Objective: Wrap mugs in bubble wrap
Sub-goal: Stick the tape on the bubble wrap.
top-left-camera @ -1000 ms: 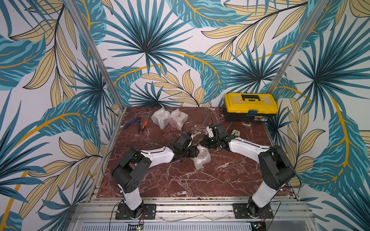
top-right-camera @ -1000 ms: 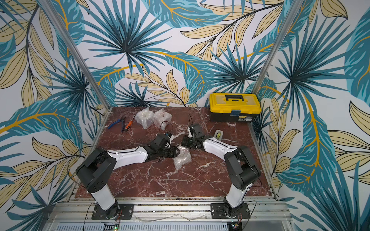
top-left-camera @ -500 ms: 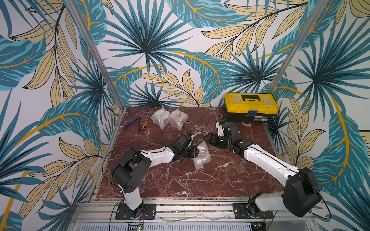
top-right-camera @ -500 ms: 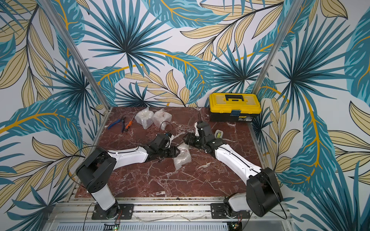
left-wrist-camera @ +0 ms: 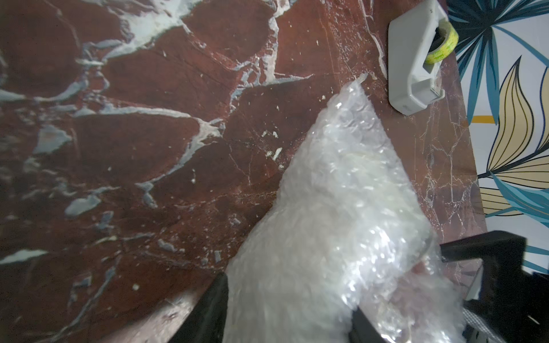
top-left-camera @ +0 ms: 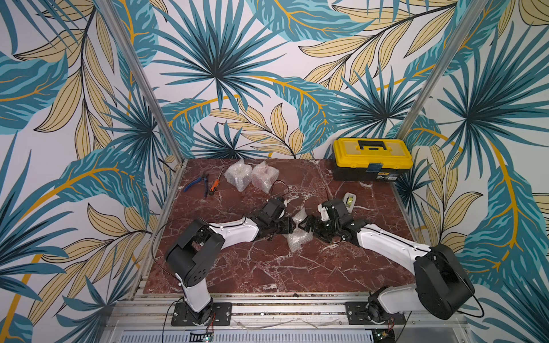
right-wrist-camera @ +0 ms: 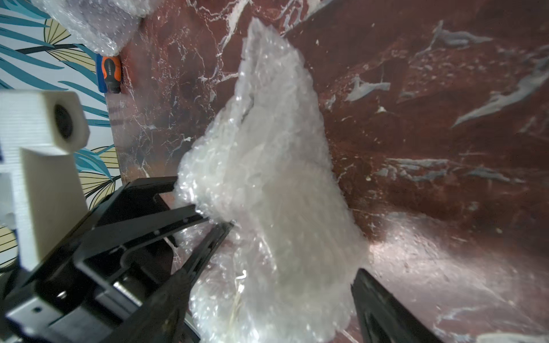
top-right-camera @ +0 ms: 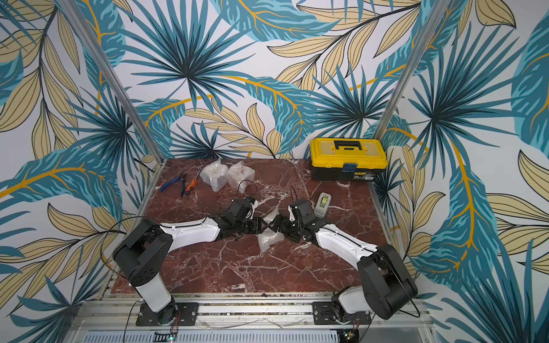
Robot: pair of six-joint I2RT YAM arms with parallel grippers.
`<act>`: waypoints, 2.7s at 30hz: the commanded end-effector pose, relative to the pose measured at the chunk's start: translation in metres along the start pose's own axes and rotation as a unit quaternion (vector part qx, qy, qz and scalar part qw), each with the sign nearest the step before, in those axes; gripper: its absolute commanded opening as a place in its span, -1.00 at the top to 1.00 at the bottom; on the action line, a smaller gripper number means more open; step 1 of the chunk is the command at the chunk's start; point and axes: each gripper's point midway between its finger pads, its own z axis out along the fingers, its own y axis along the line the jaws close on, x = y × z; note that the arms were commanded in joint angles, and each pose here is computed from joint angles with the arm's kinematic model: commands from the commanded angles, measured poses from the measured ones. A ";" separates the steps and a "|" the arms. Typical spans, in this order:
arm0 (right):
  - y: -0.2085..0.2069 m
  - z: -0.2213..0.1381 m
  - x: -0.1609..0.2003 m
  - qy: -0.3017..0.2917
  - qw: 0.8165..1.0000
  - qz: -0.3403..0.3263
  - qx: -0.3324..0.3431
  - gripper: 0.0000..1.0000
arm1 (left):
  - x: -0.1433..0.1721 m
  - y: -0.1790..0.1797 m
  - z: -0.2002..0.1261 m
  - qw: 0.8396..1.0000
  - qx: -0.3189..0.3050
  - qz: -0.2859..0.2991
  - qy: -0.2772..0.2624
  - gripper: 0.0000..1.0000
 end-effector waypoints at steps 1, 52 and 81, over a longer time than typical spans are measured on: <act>-0.018 0.012 0.016 0.026 0.999 0.014 0.018 -0.73 | 0.038 0.025 0.011 0.997 -0.048 -0.006 0.067 -0.03; -0.007 0.007 -0.061 -0.060 0.992 -0.039 0.106 -0.58 | 0.036 0.024 0.010 0.997 -0.052 -0.007 0.064 -0.05; -0.008 -0.007 -0.061 -0.079 0.993 -0.010 0.089 -0.56 | 0.029 0.016 0.001 0.998 -0.043 -0.010 0.052 -0.30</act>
